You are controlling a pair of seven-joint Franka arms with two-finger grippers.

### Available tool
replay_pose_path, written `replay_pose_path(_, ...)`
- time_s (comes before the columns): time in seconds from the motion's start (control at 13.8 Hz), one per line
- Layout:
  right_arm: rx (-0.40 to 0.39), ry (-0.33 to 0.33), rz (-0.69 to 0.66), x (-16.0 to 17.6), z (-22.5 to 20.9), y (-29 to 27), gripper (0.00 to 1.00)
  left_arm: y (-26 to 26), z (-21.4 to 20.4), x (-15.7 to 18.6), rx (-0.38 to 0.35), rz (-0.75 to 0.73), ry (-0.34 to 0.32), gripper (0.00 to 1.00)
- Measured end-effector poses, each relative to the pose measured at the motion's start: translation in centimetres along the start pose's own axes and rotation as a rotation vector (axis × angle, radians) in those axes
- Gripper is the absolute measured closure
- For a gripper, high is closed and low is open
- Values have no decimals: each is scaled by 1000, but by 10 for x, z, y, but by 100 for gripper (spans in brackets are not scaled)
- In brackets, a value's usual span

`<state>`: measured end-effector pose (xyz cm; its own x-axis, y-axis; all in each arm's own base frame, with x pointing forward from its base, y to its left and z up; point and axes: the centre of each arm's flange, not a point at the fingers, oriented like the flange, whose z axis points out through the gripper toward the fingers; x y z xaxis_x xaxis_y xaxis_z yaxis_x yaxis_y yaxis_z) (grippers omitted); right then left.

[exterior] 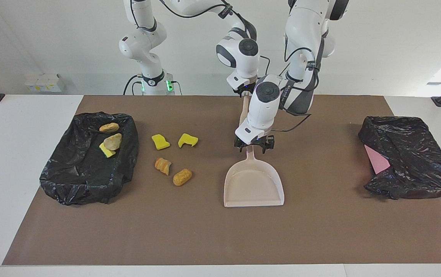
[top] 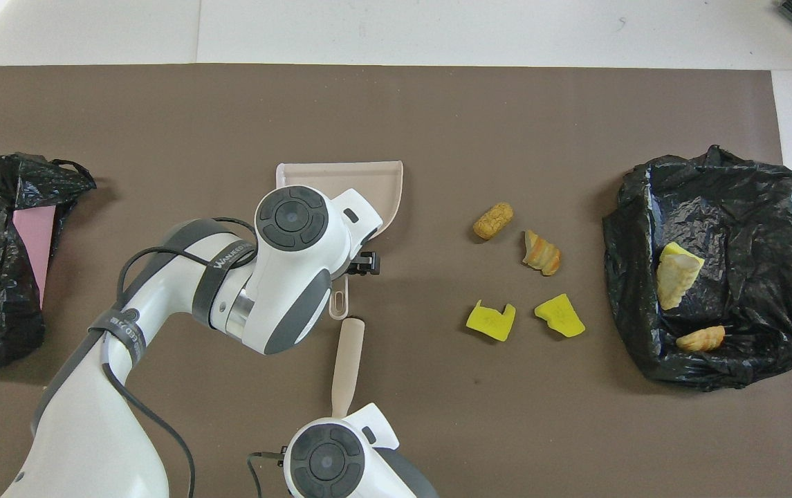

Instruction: Sweep and dump trash in bin

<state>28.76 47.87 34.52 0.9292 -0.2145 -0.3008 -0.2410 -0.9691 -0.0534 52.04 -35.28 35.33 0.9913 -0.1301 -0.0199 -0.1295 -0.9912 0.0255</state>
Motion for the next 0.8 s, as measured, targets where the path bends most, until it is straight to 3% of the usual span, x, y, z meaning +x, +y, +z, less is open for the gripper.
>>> replay_pose_path(0.22, 18, 2, 11, 2, 3, 1, 56, -1, 2, -2, 7, -18, -16, 4)
replay_pose_path(0.36, 27, 8, 19, 4, 7, 4, 59, 1, 2, -3, 9, -17, -21, 29)
replay_pose_path(0.43, 29, 9, 21, 5, 8, 4, 69, 0, 2, -3, 10, -18, -21, 43)
replay_pose_path(0.58, 32, 10, 24, 5, 8, 4, 74, -3, -1, -2, 11, -23, -20, 67)
replay_pose_path(0.8, 33, 11, 23, 5, 7, 4, 74, -23, -18, 6, 9, -52, -9, 69)
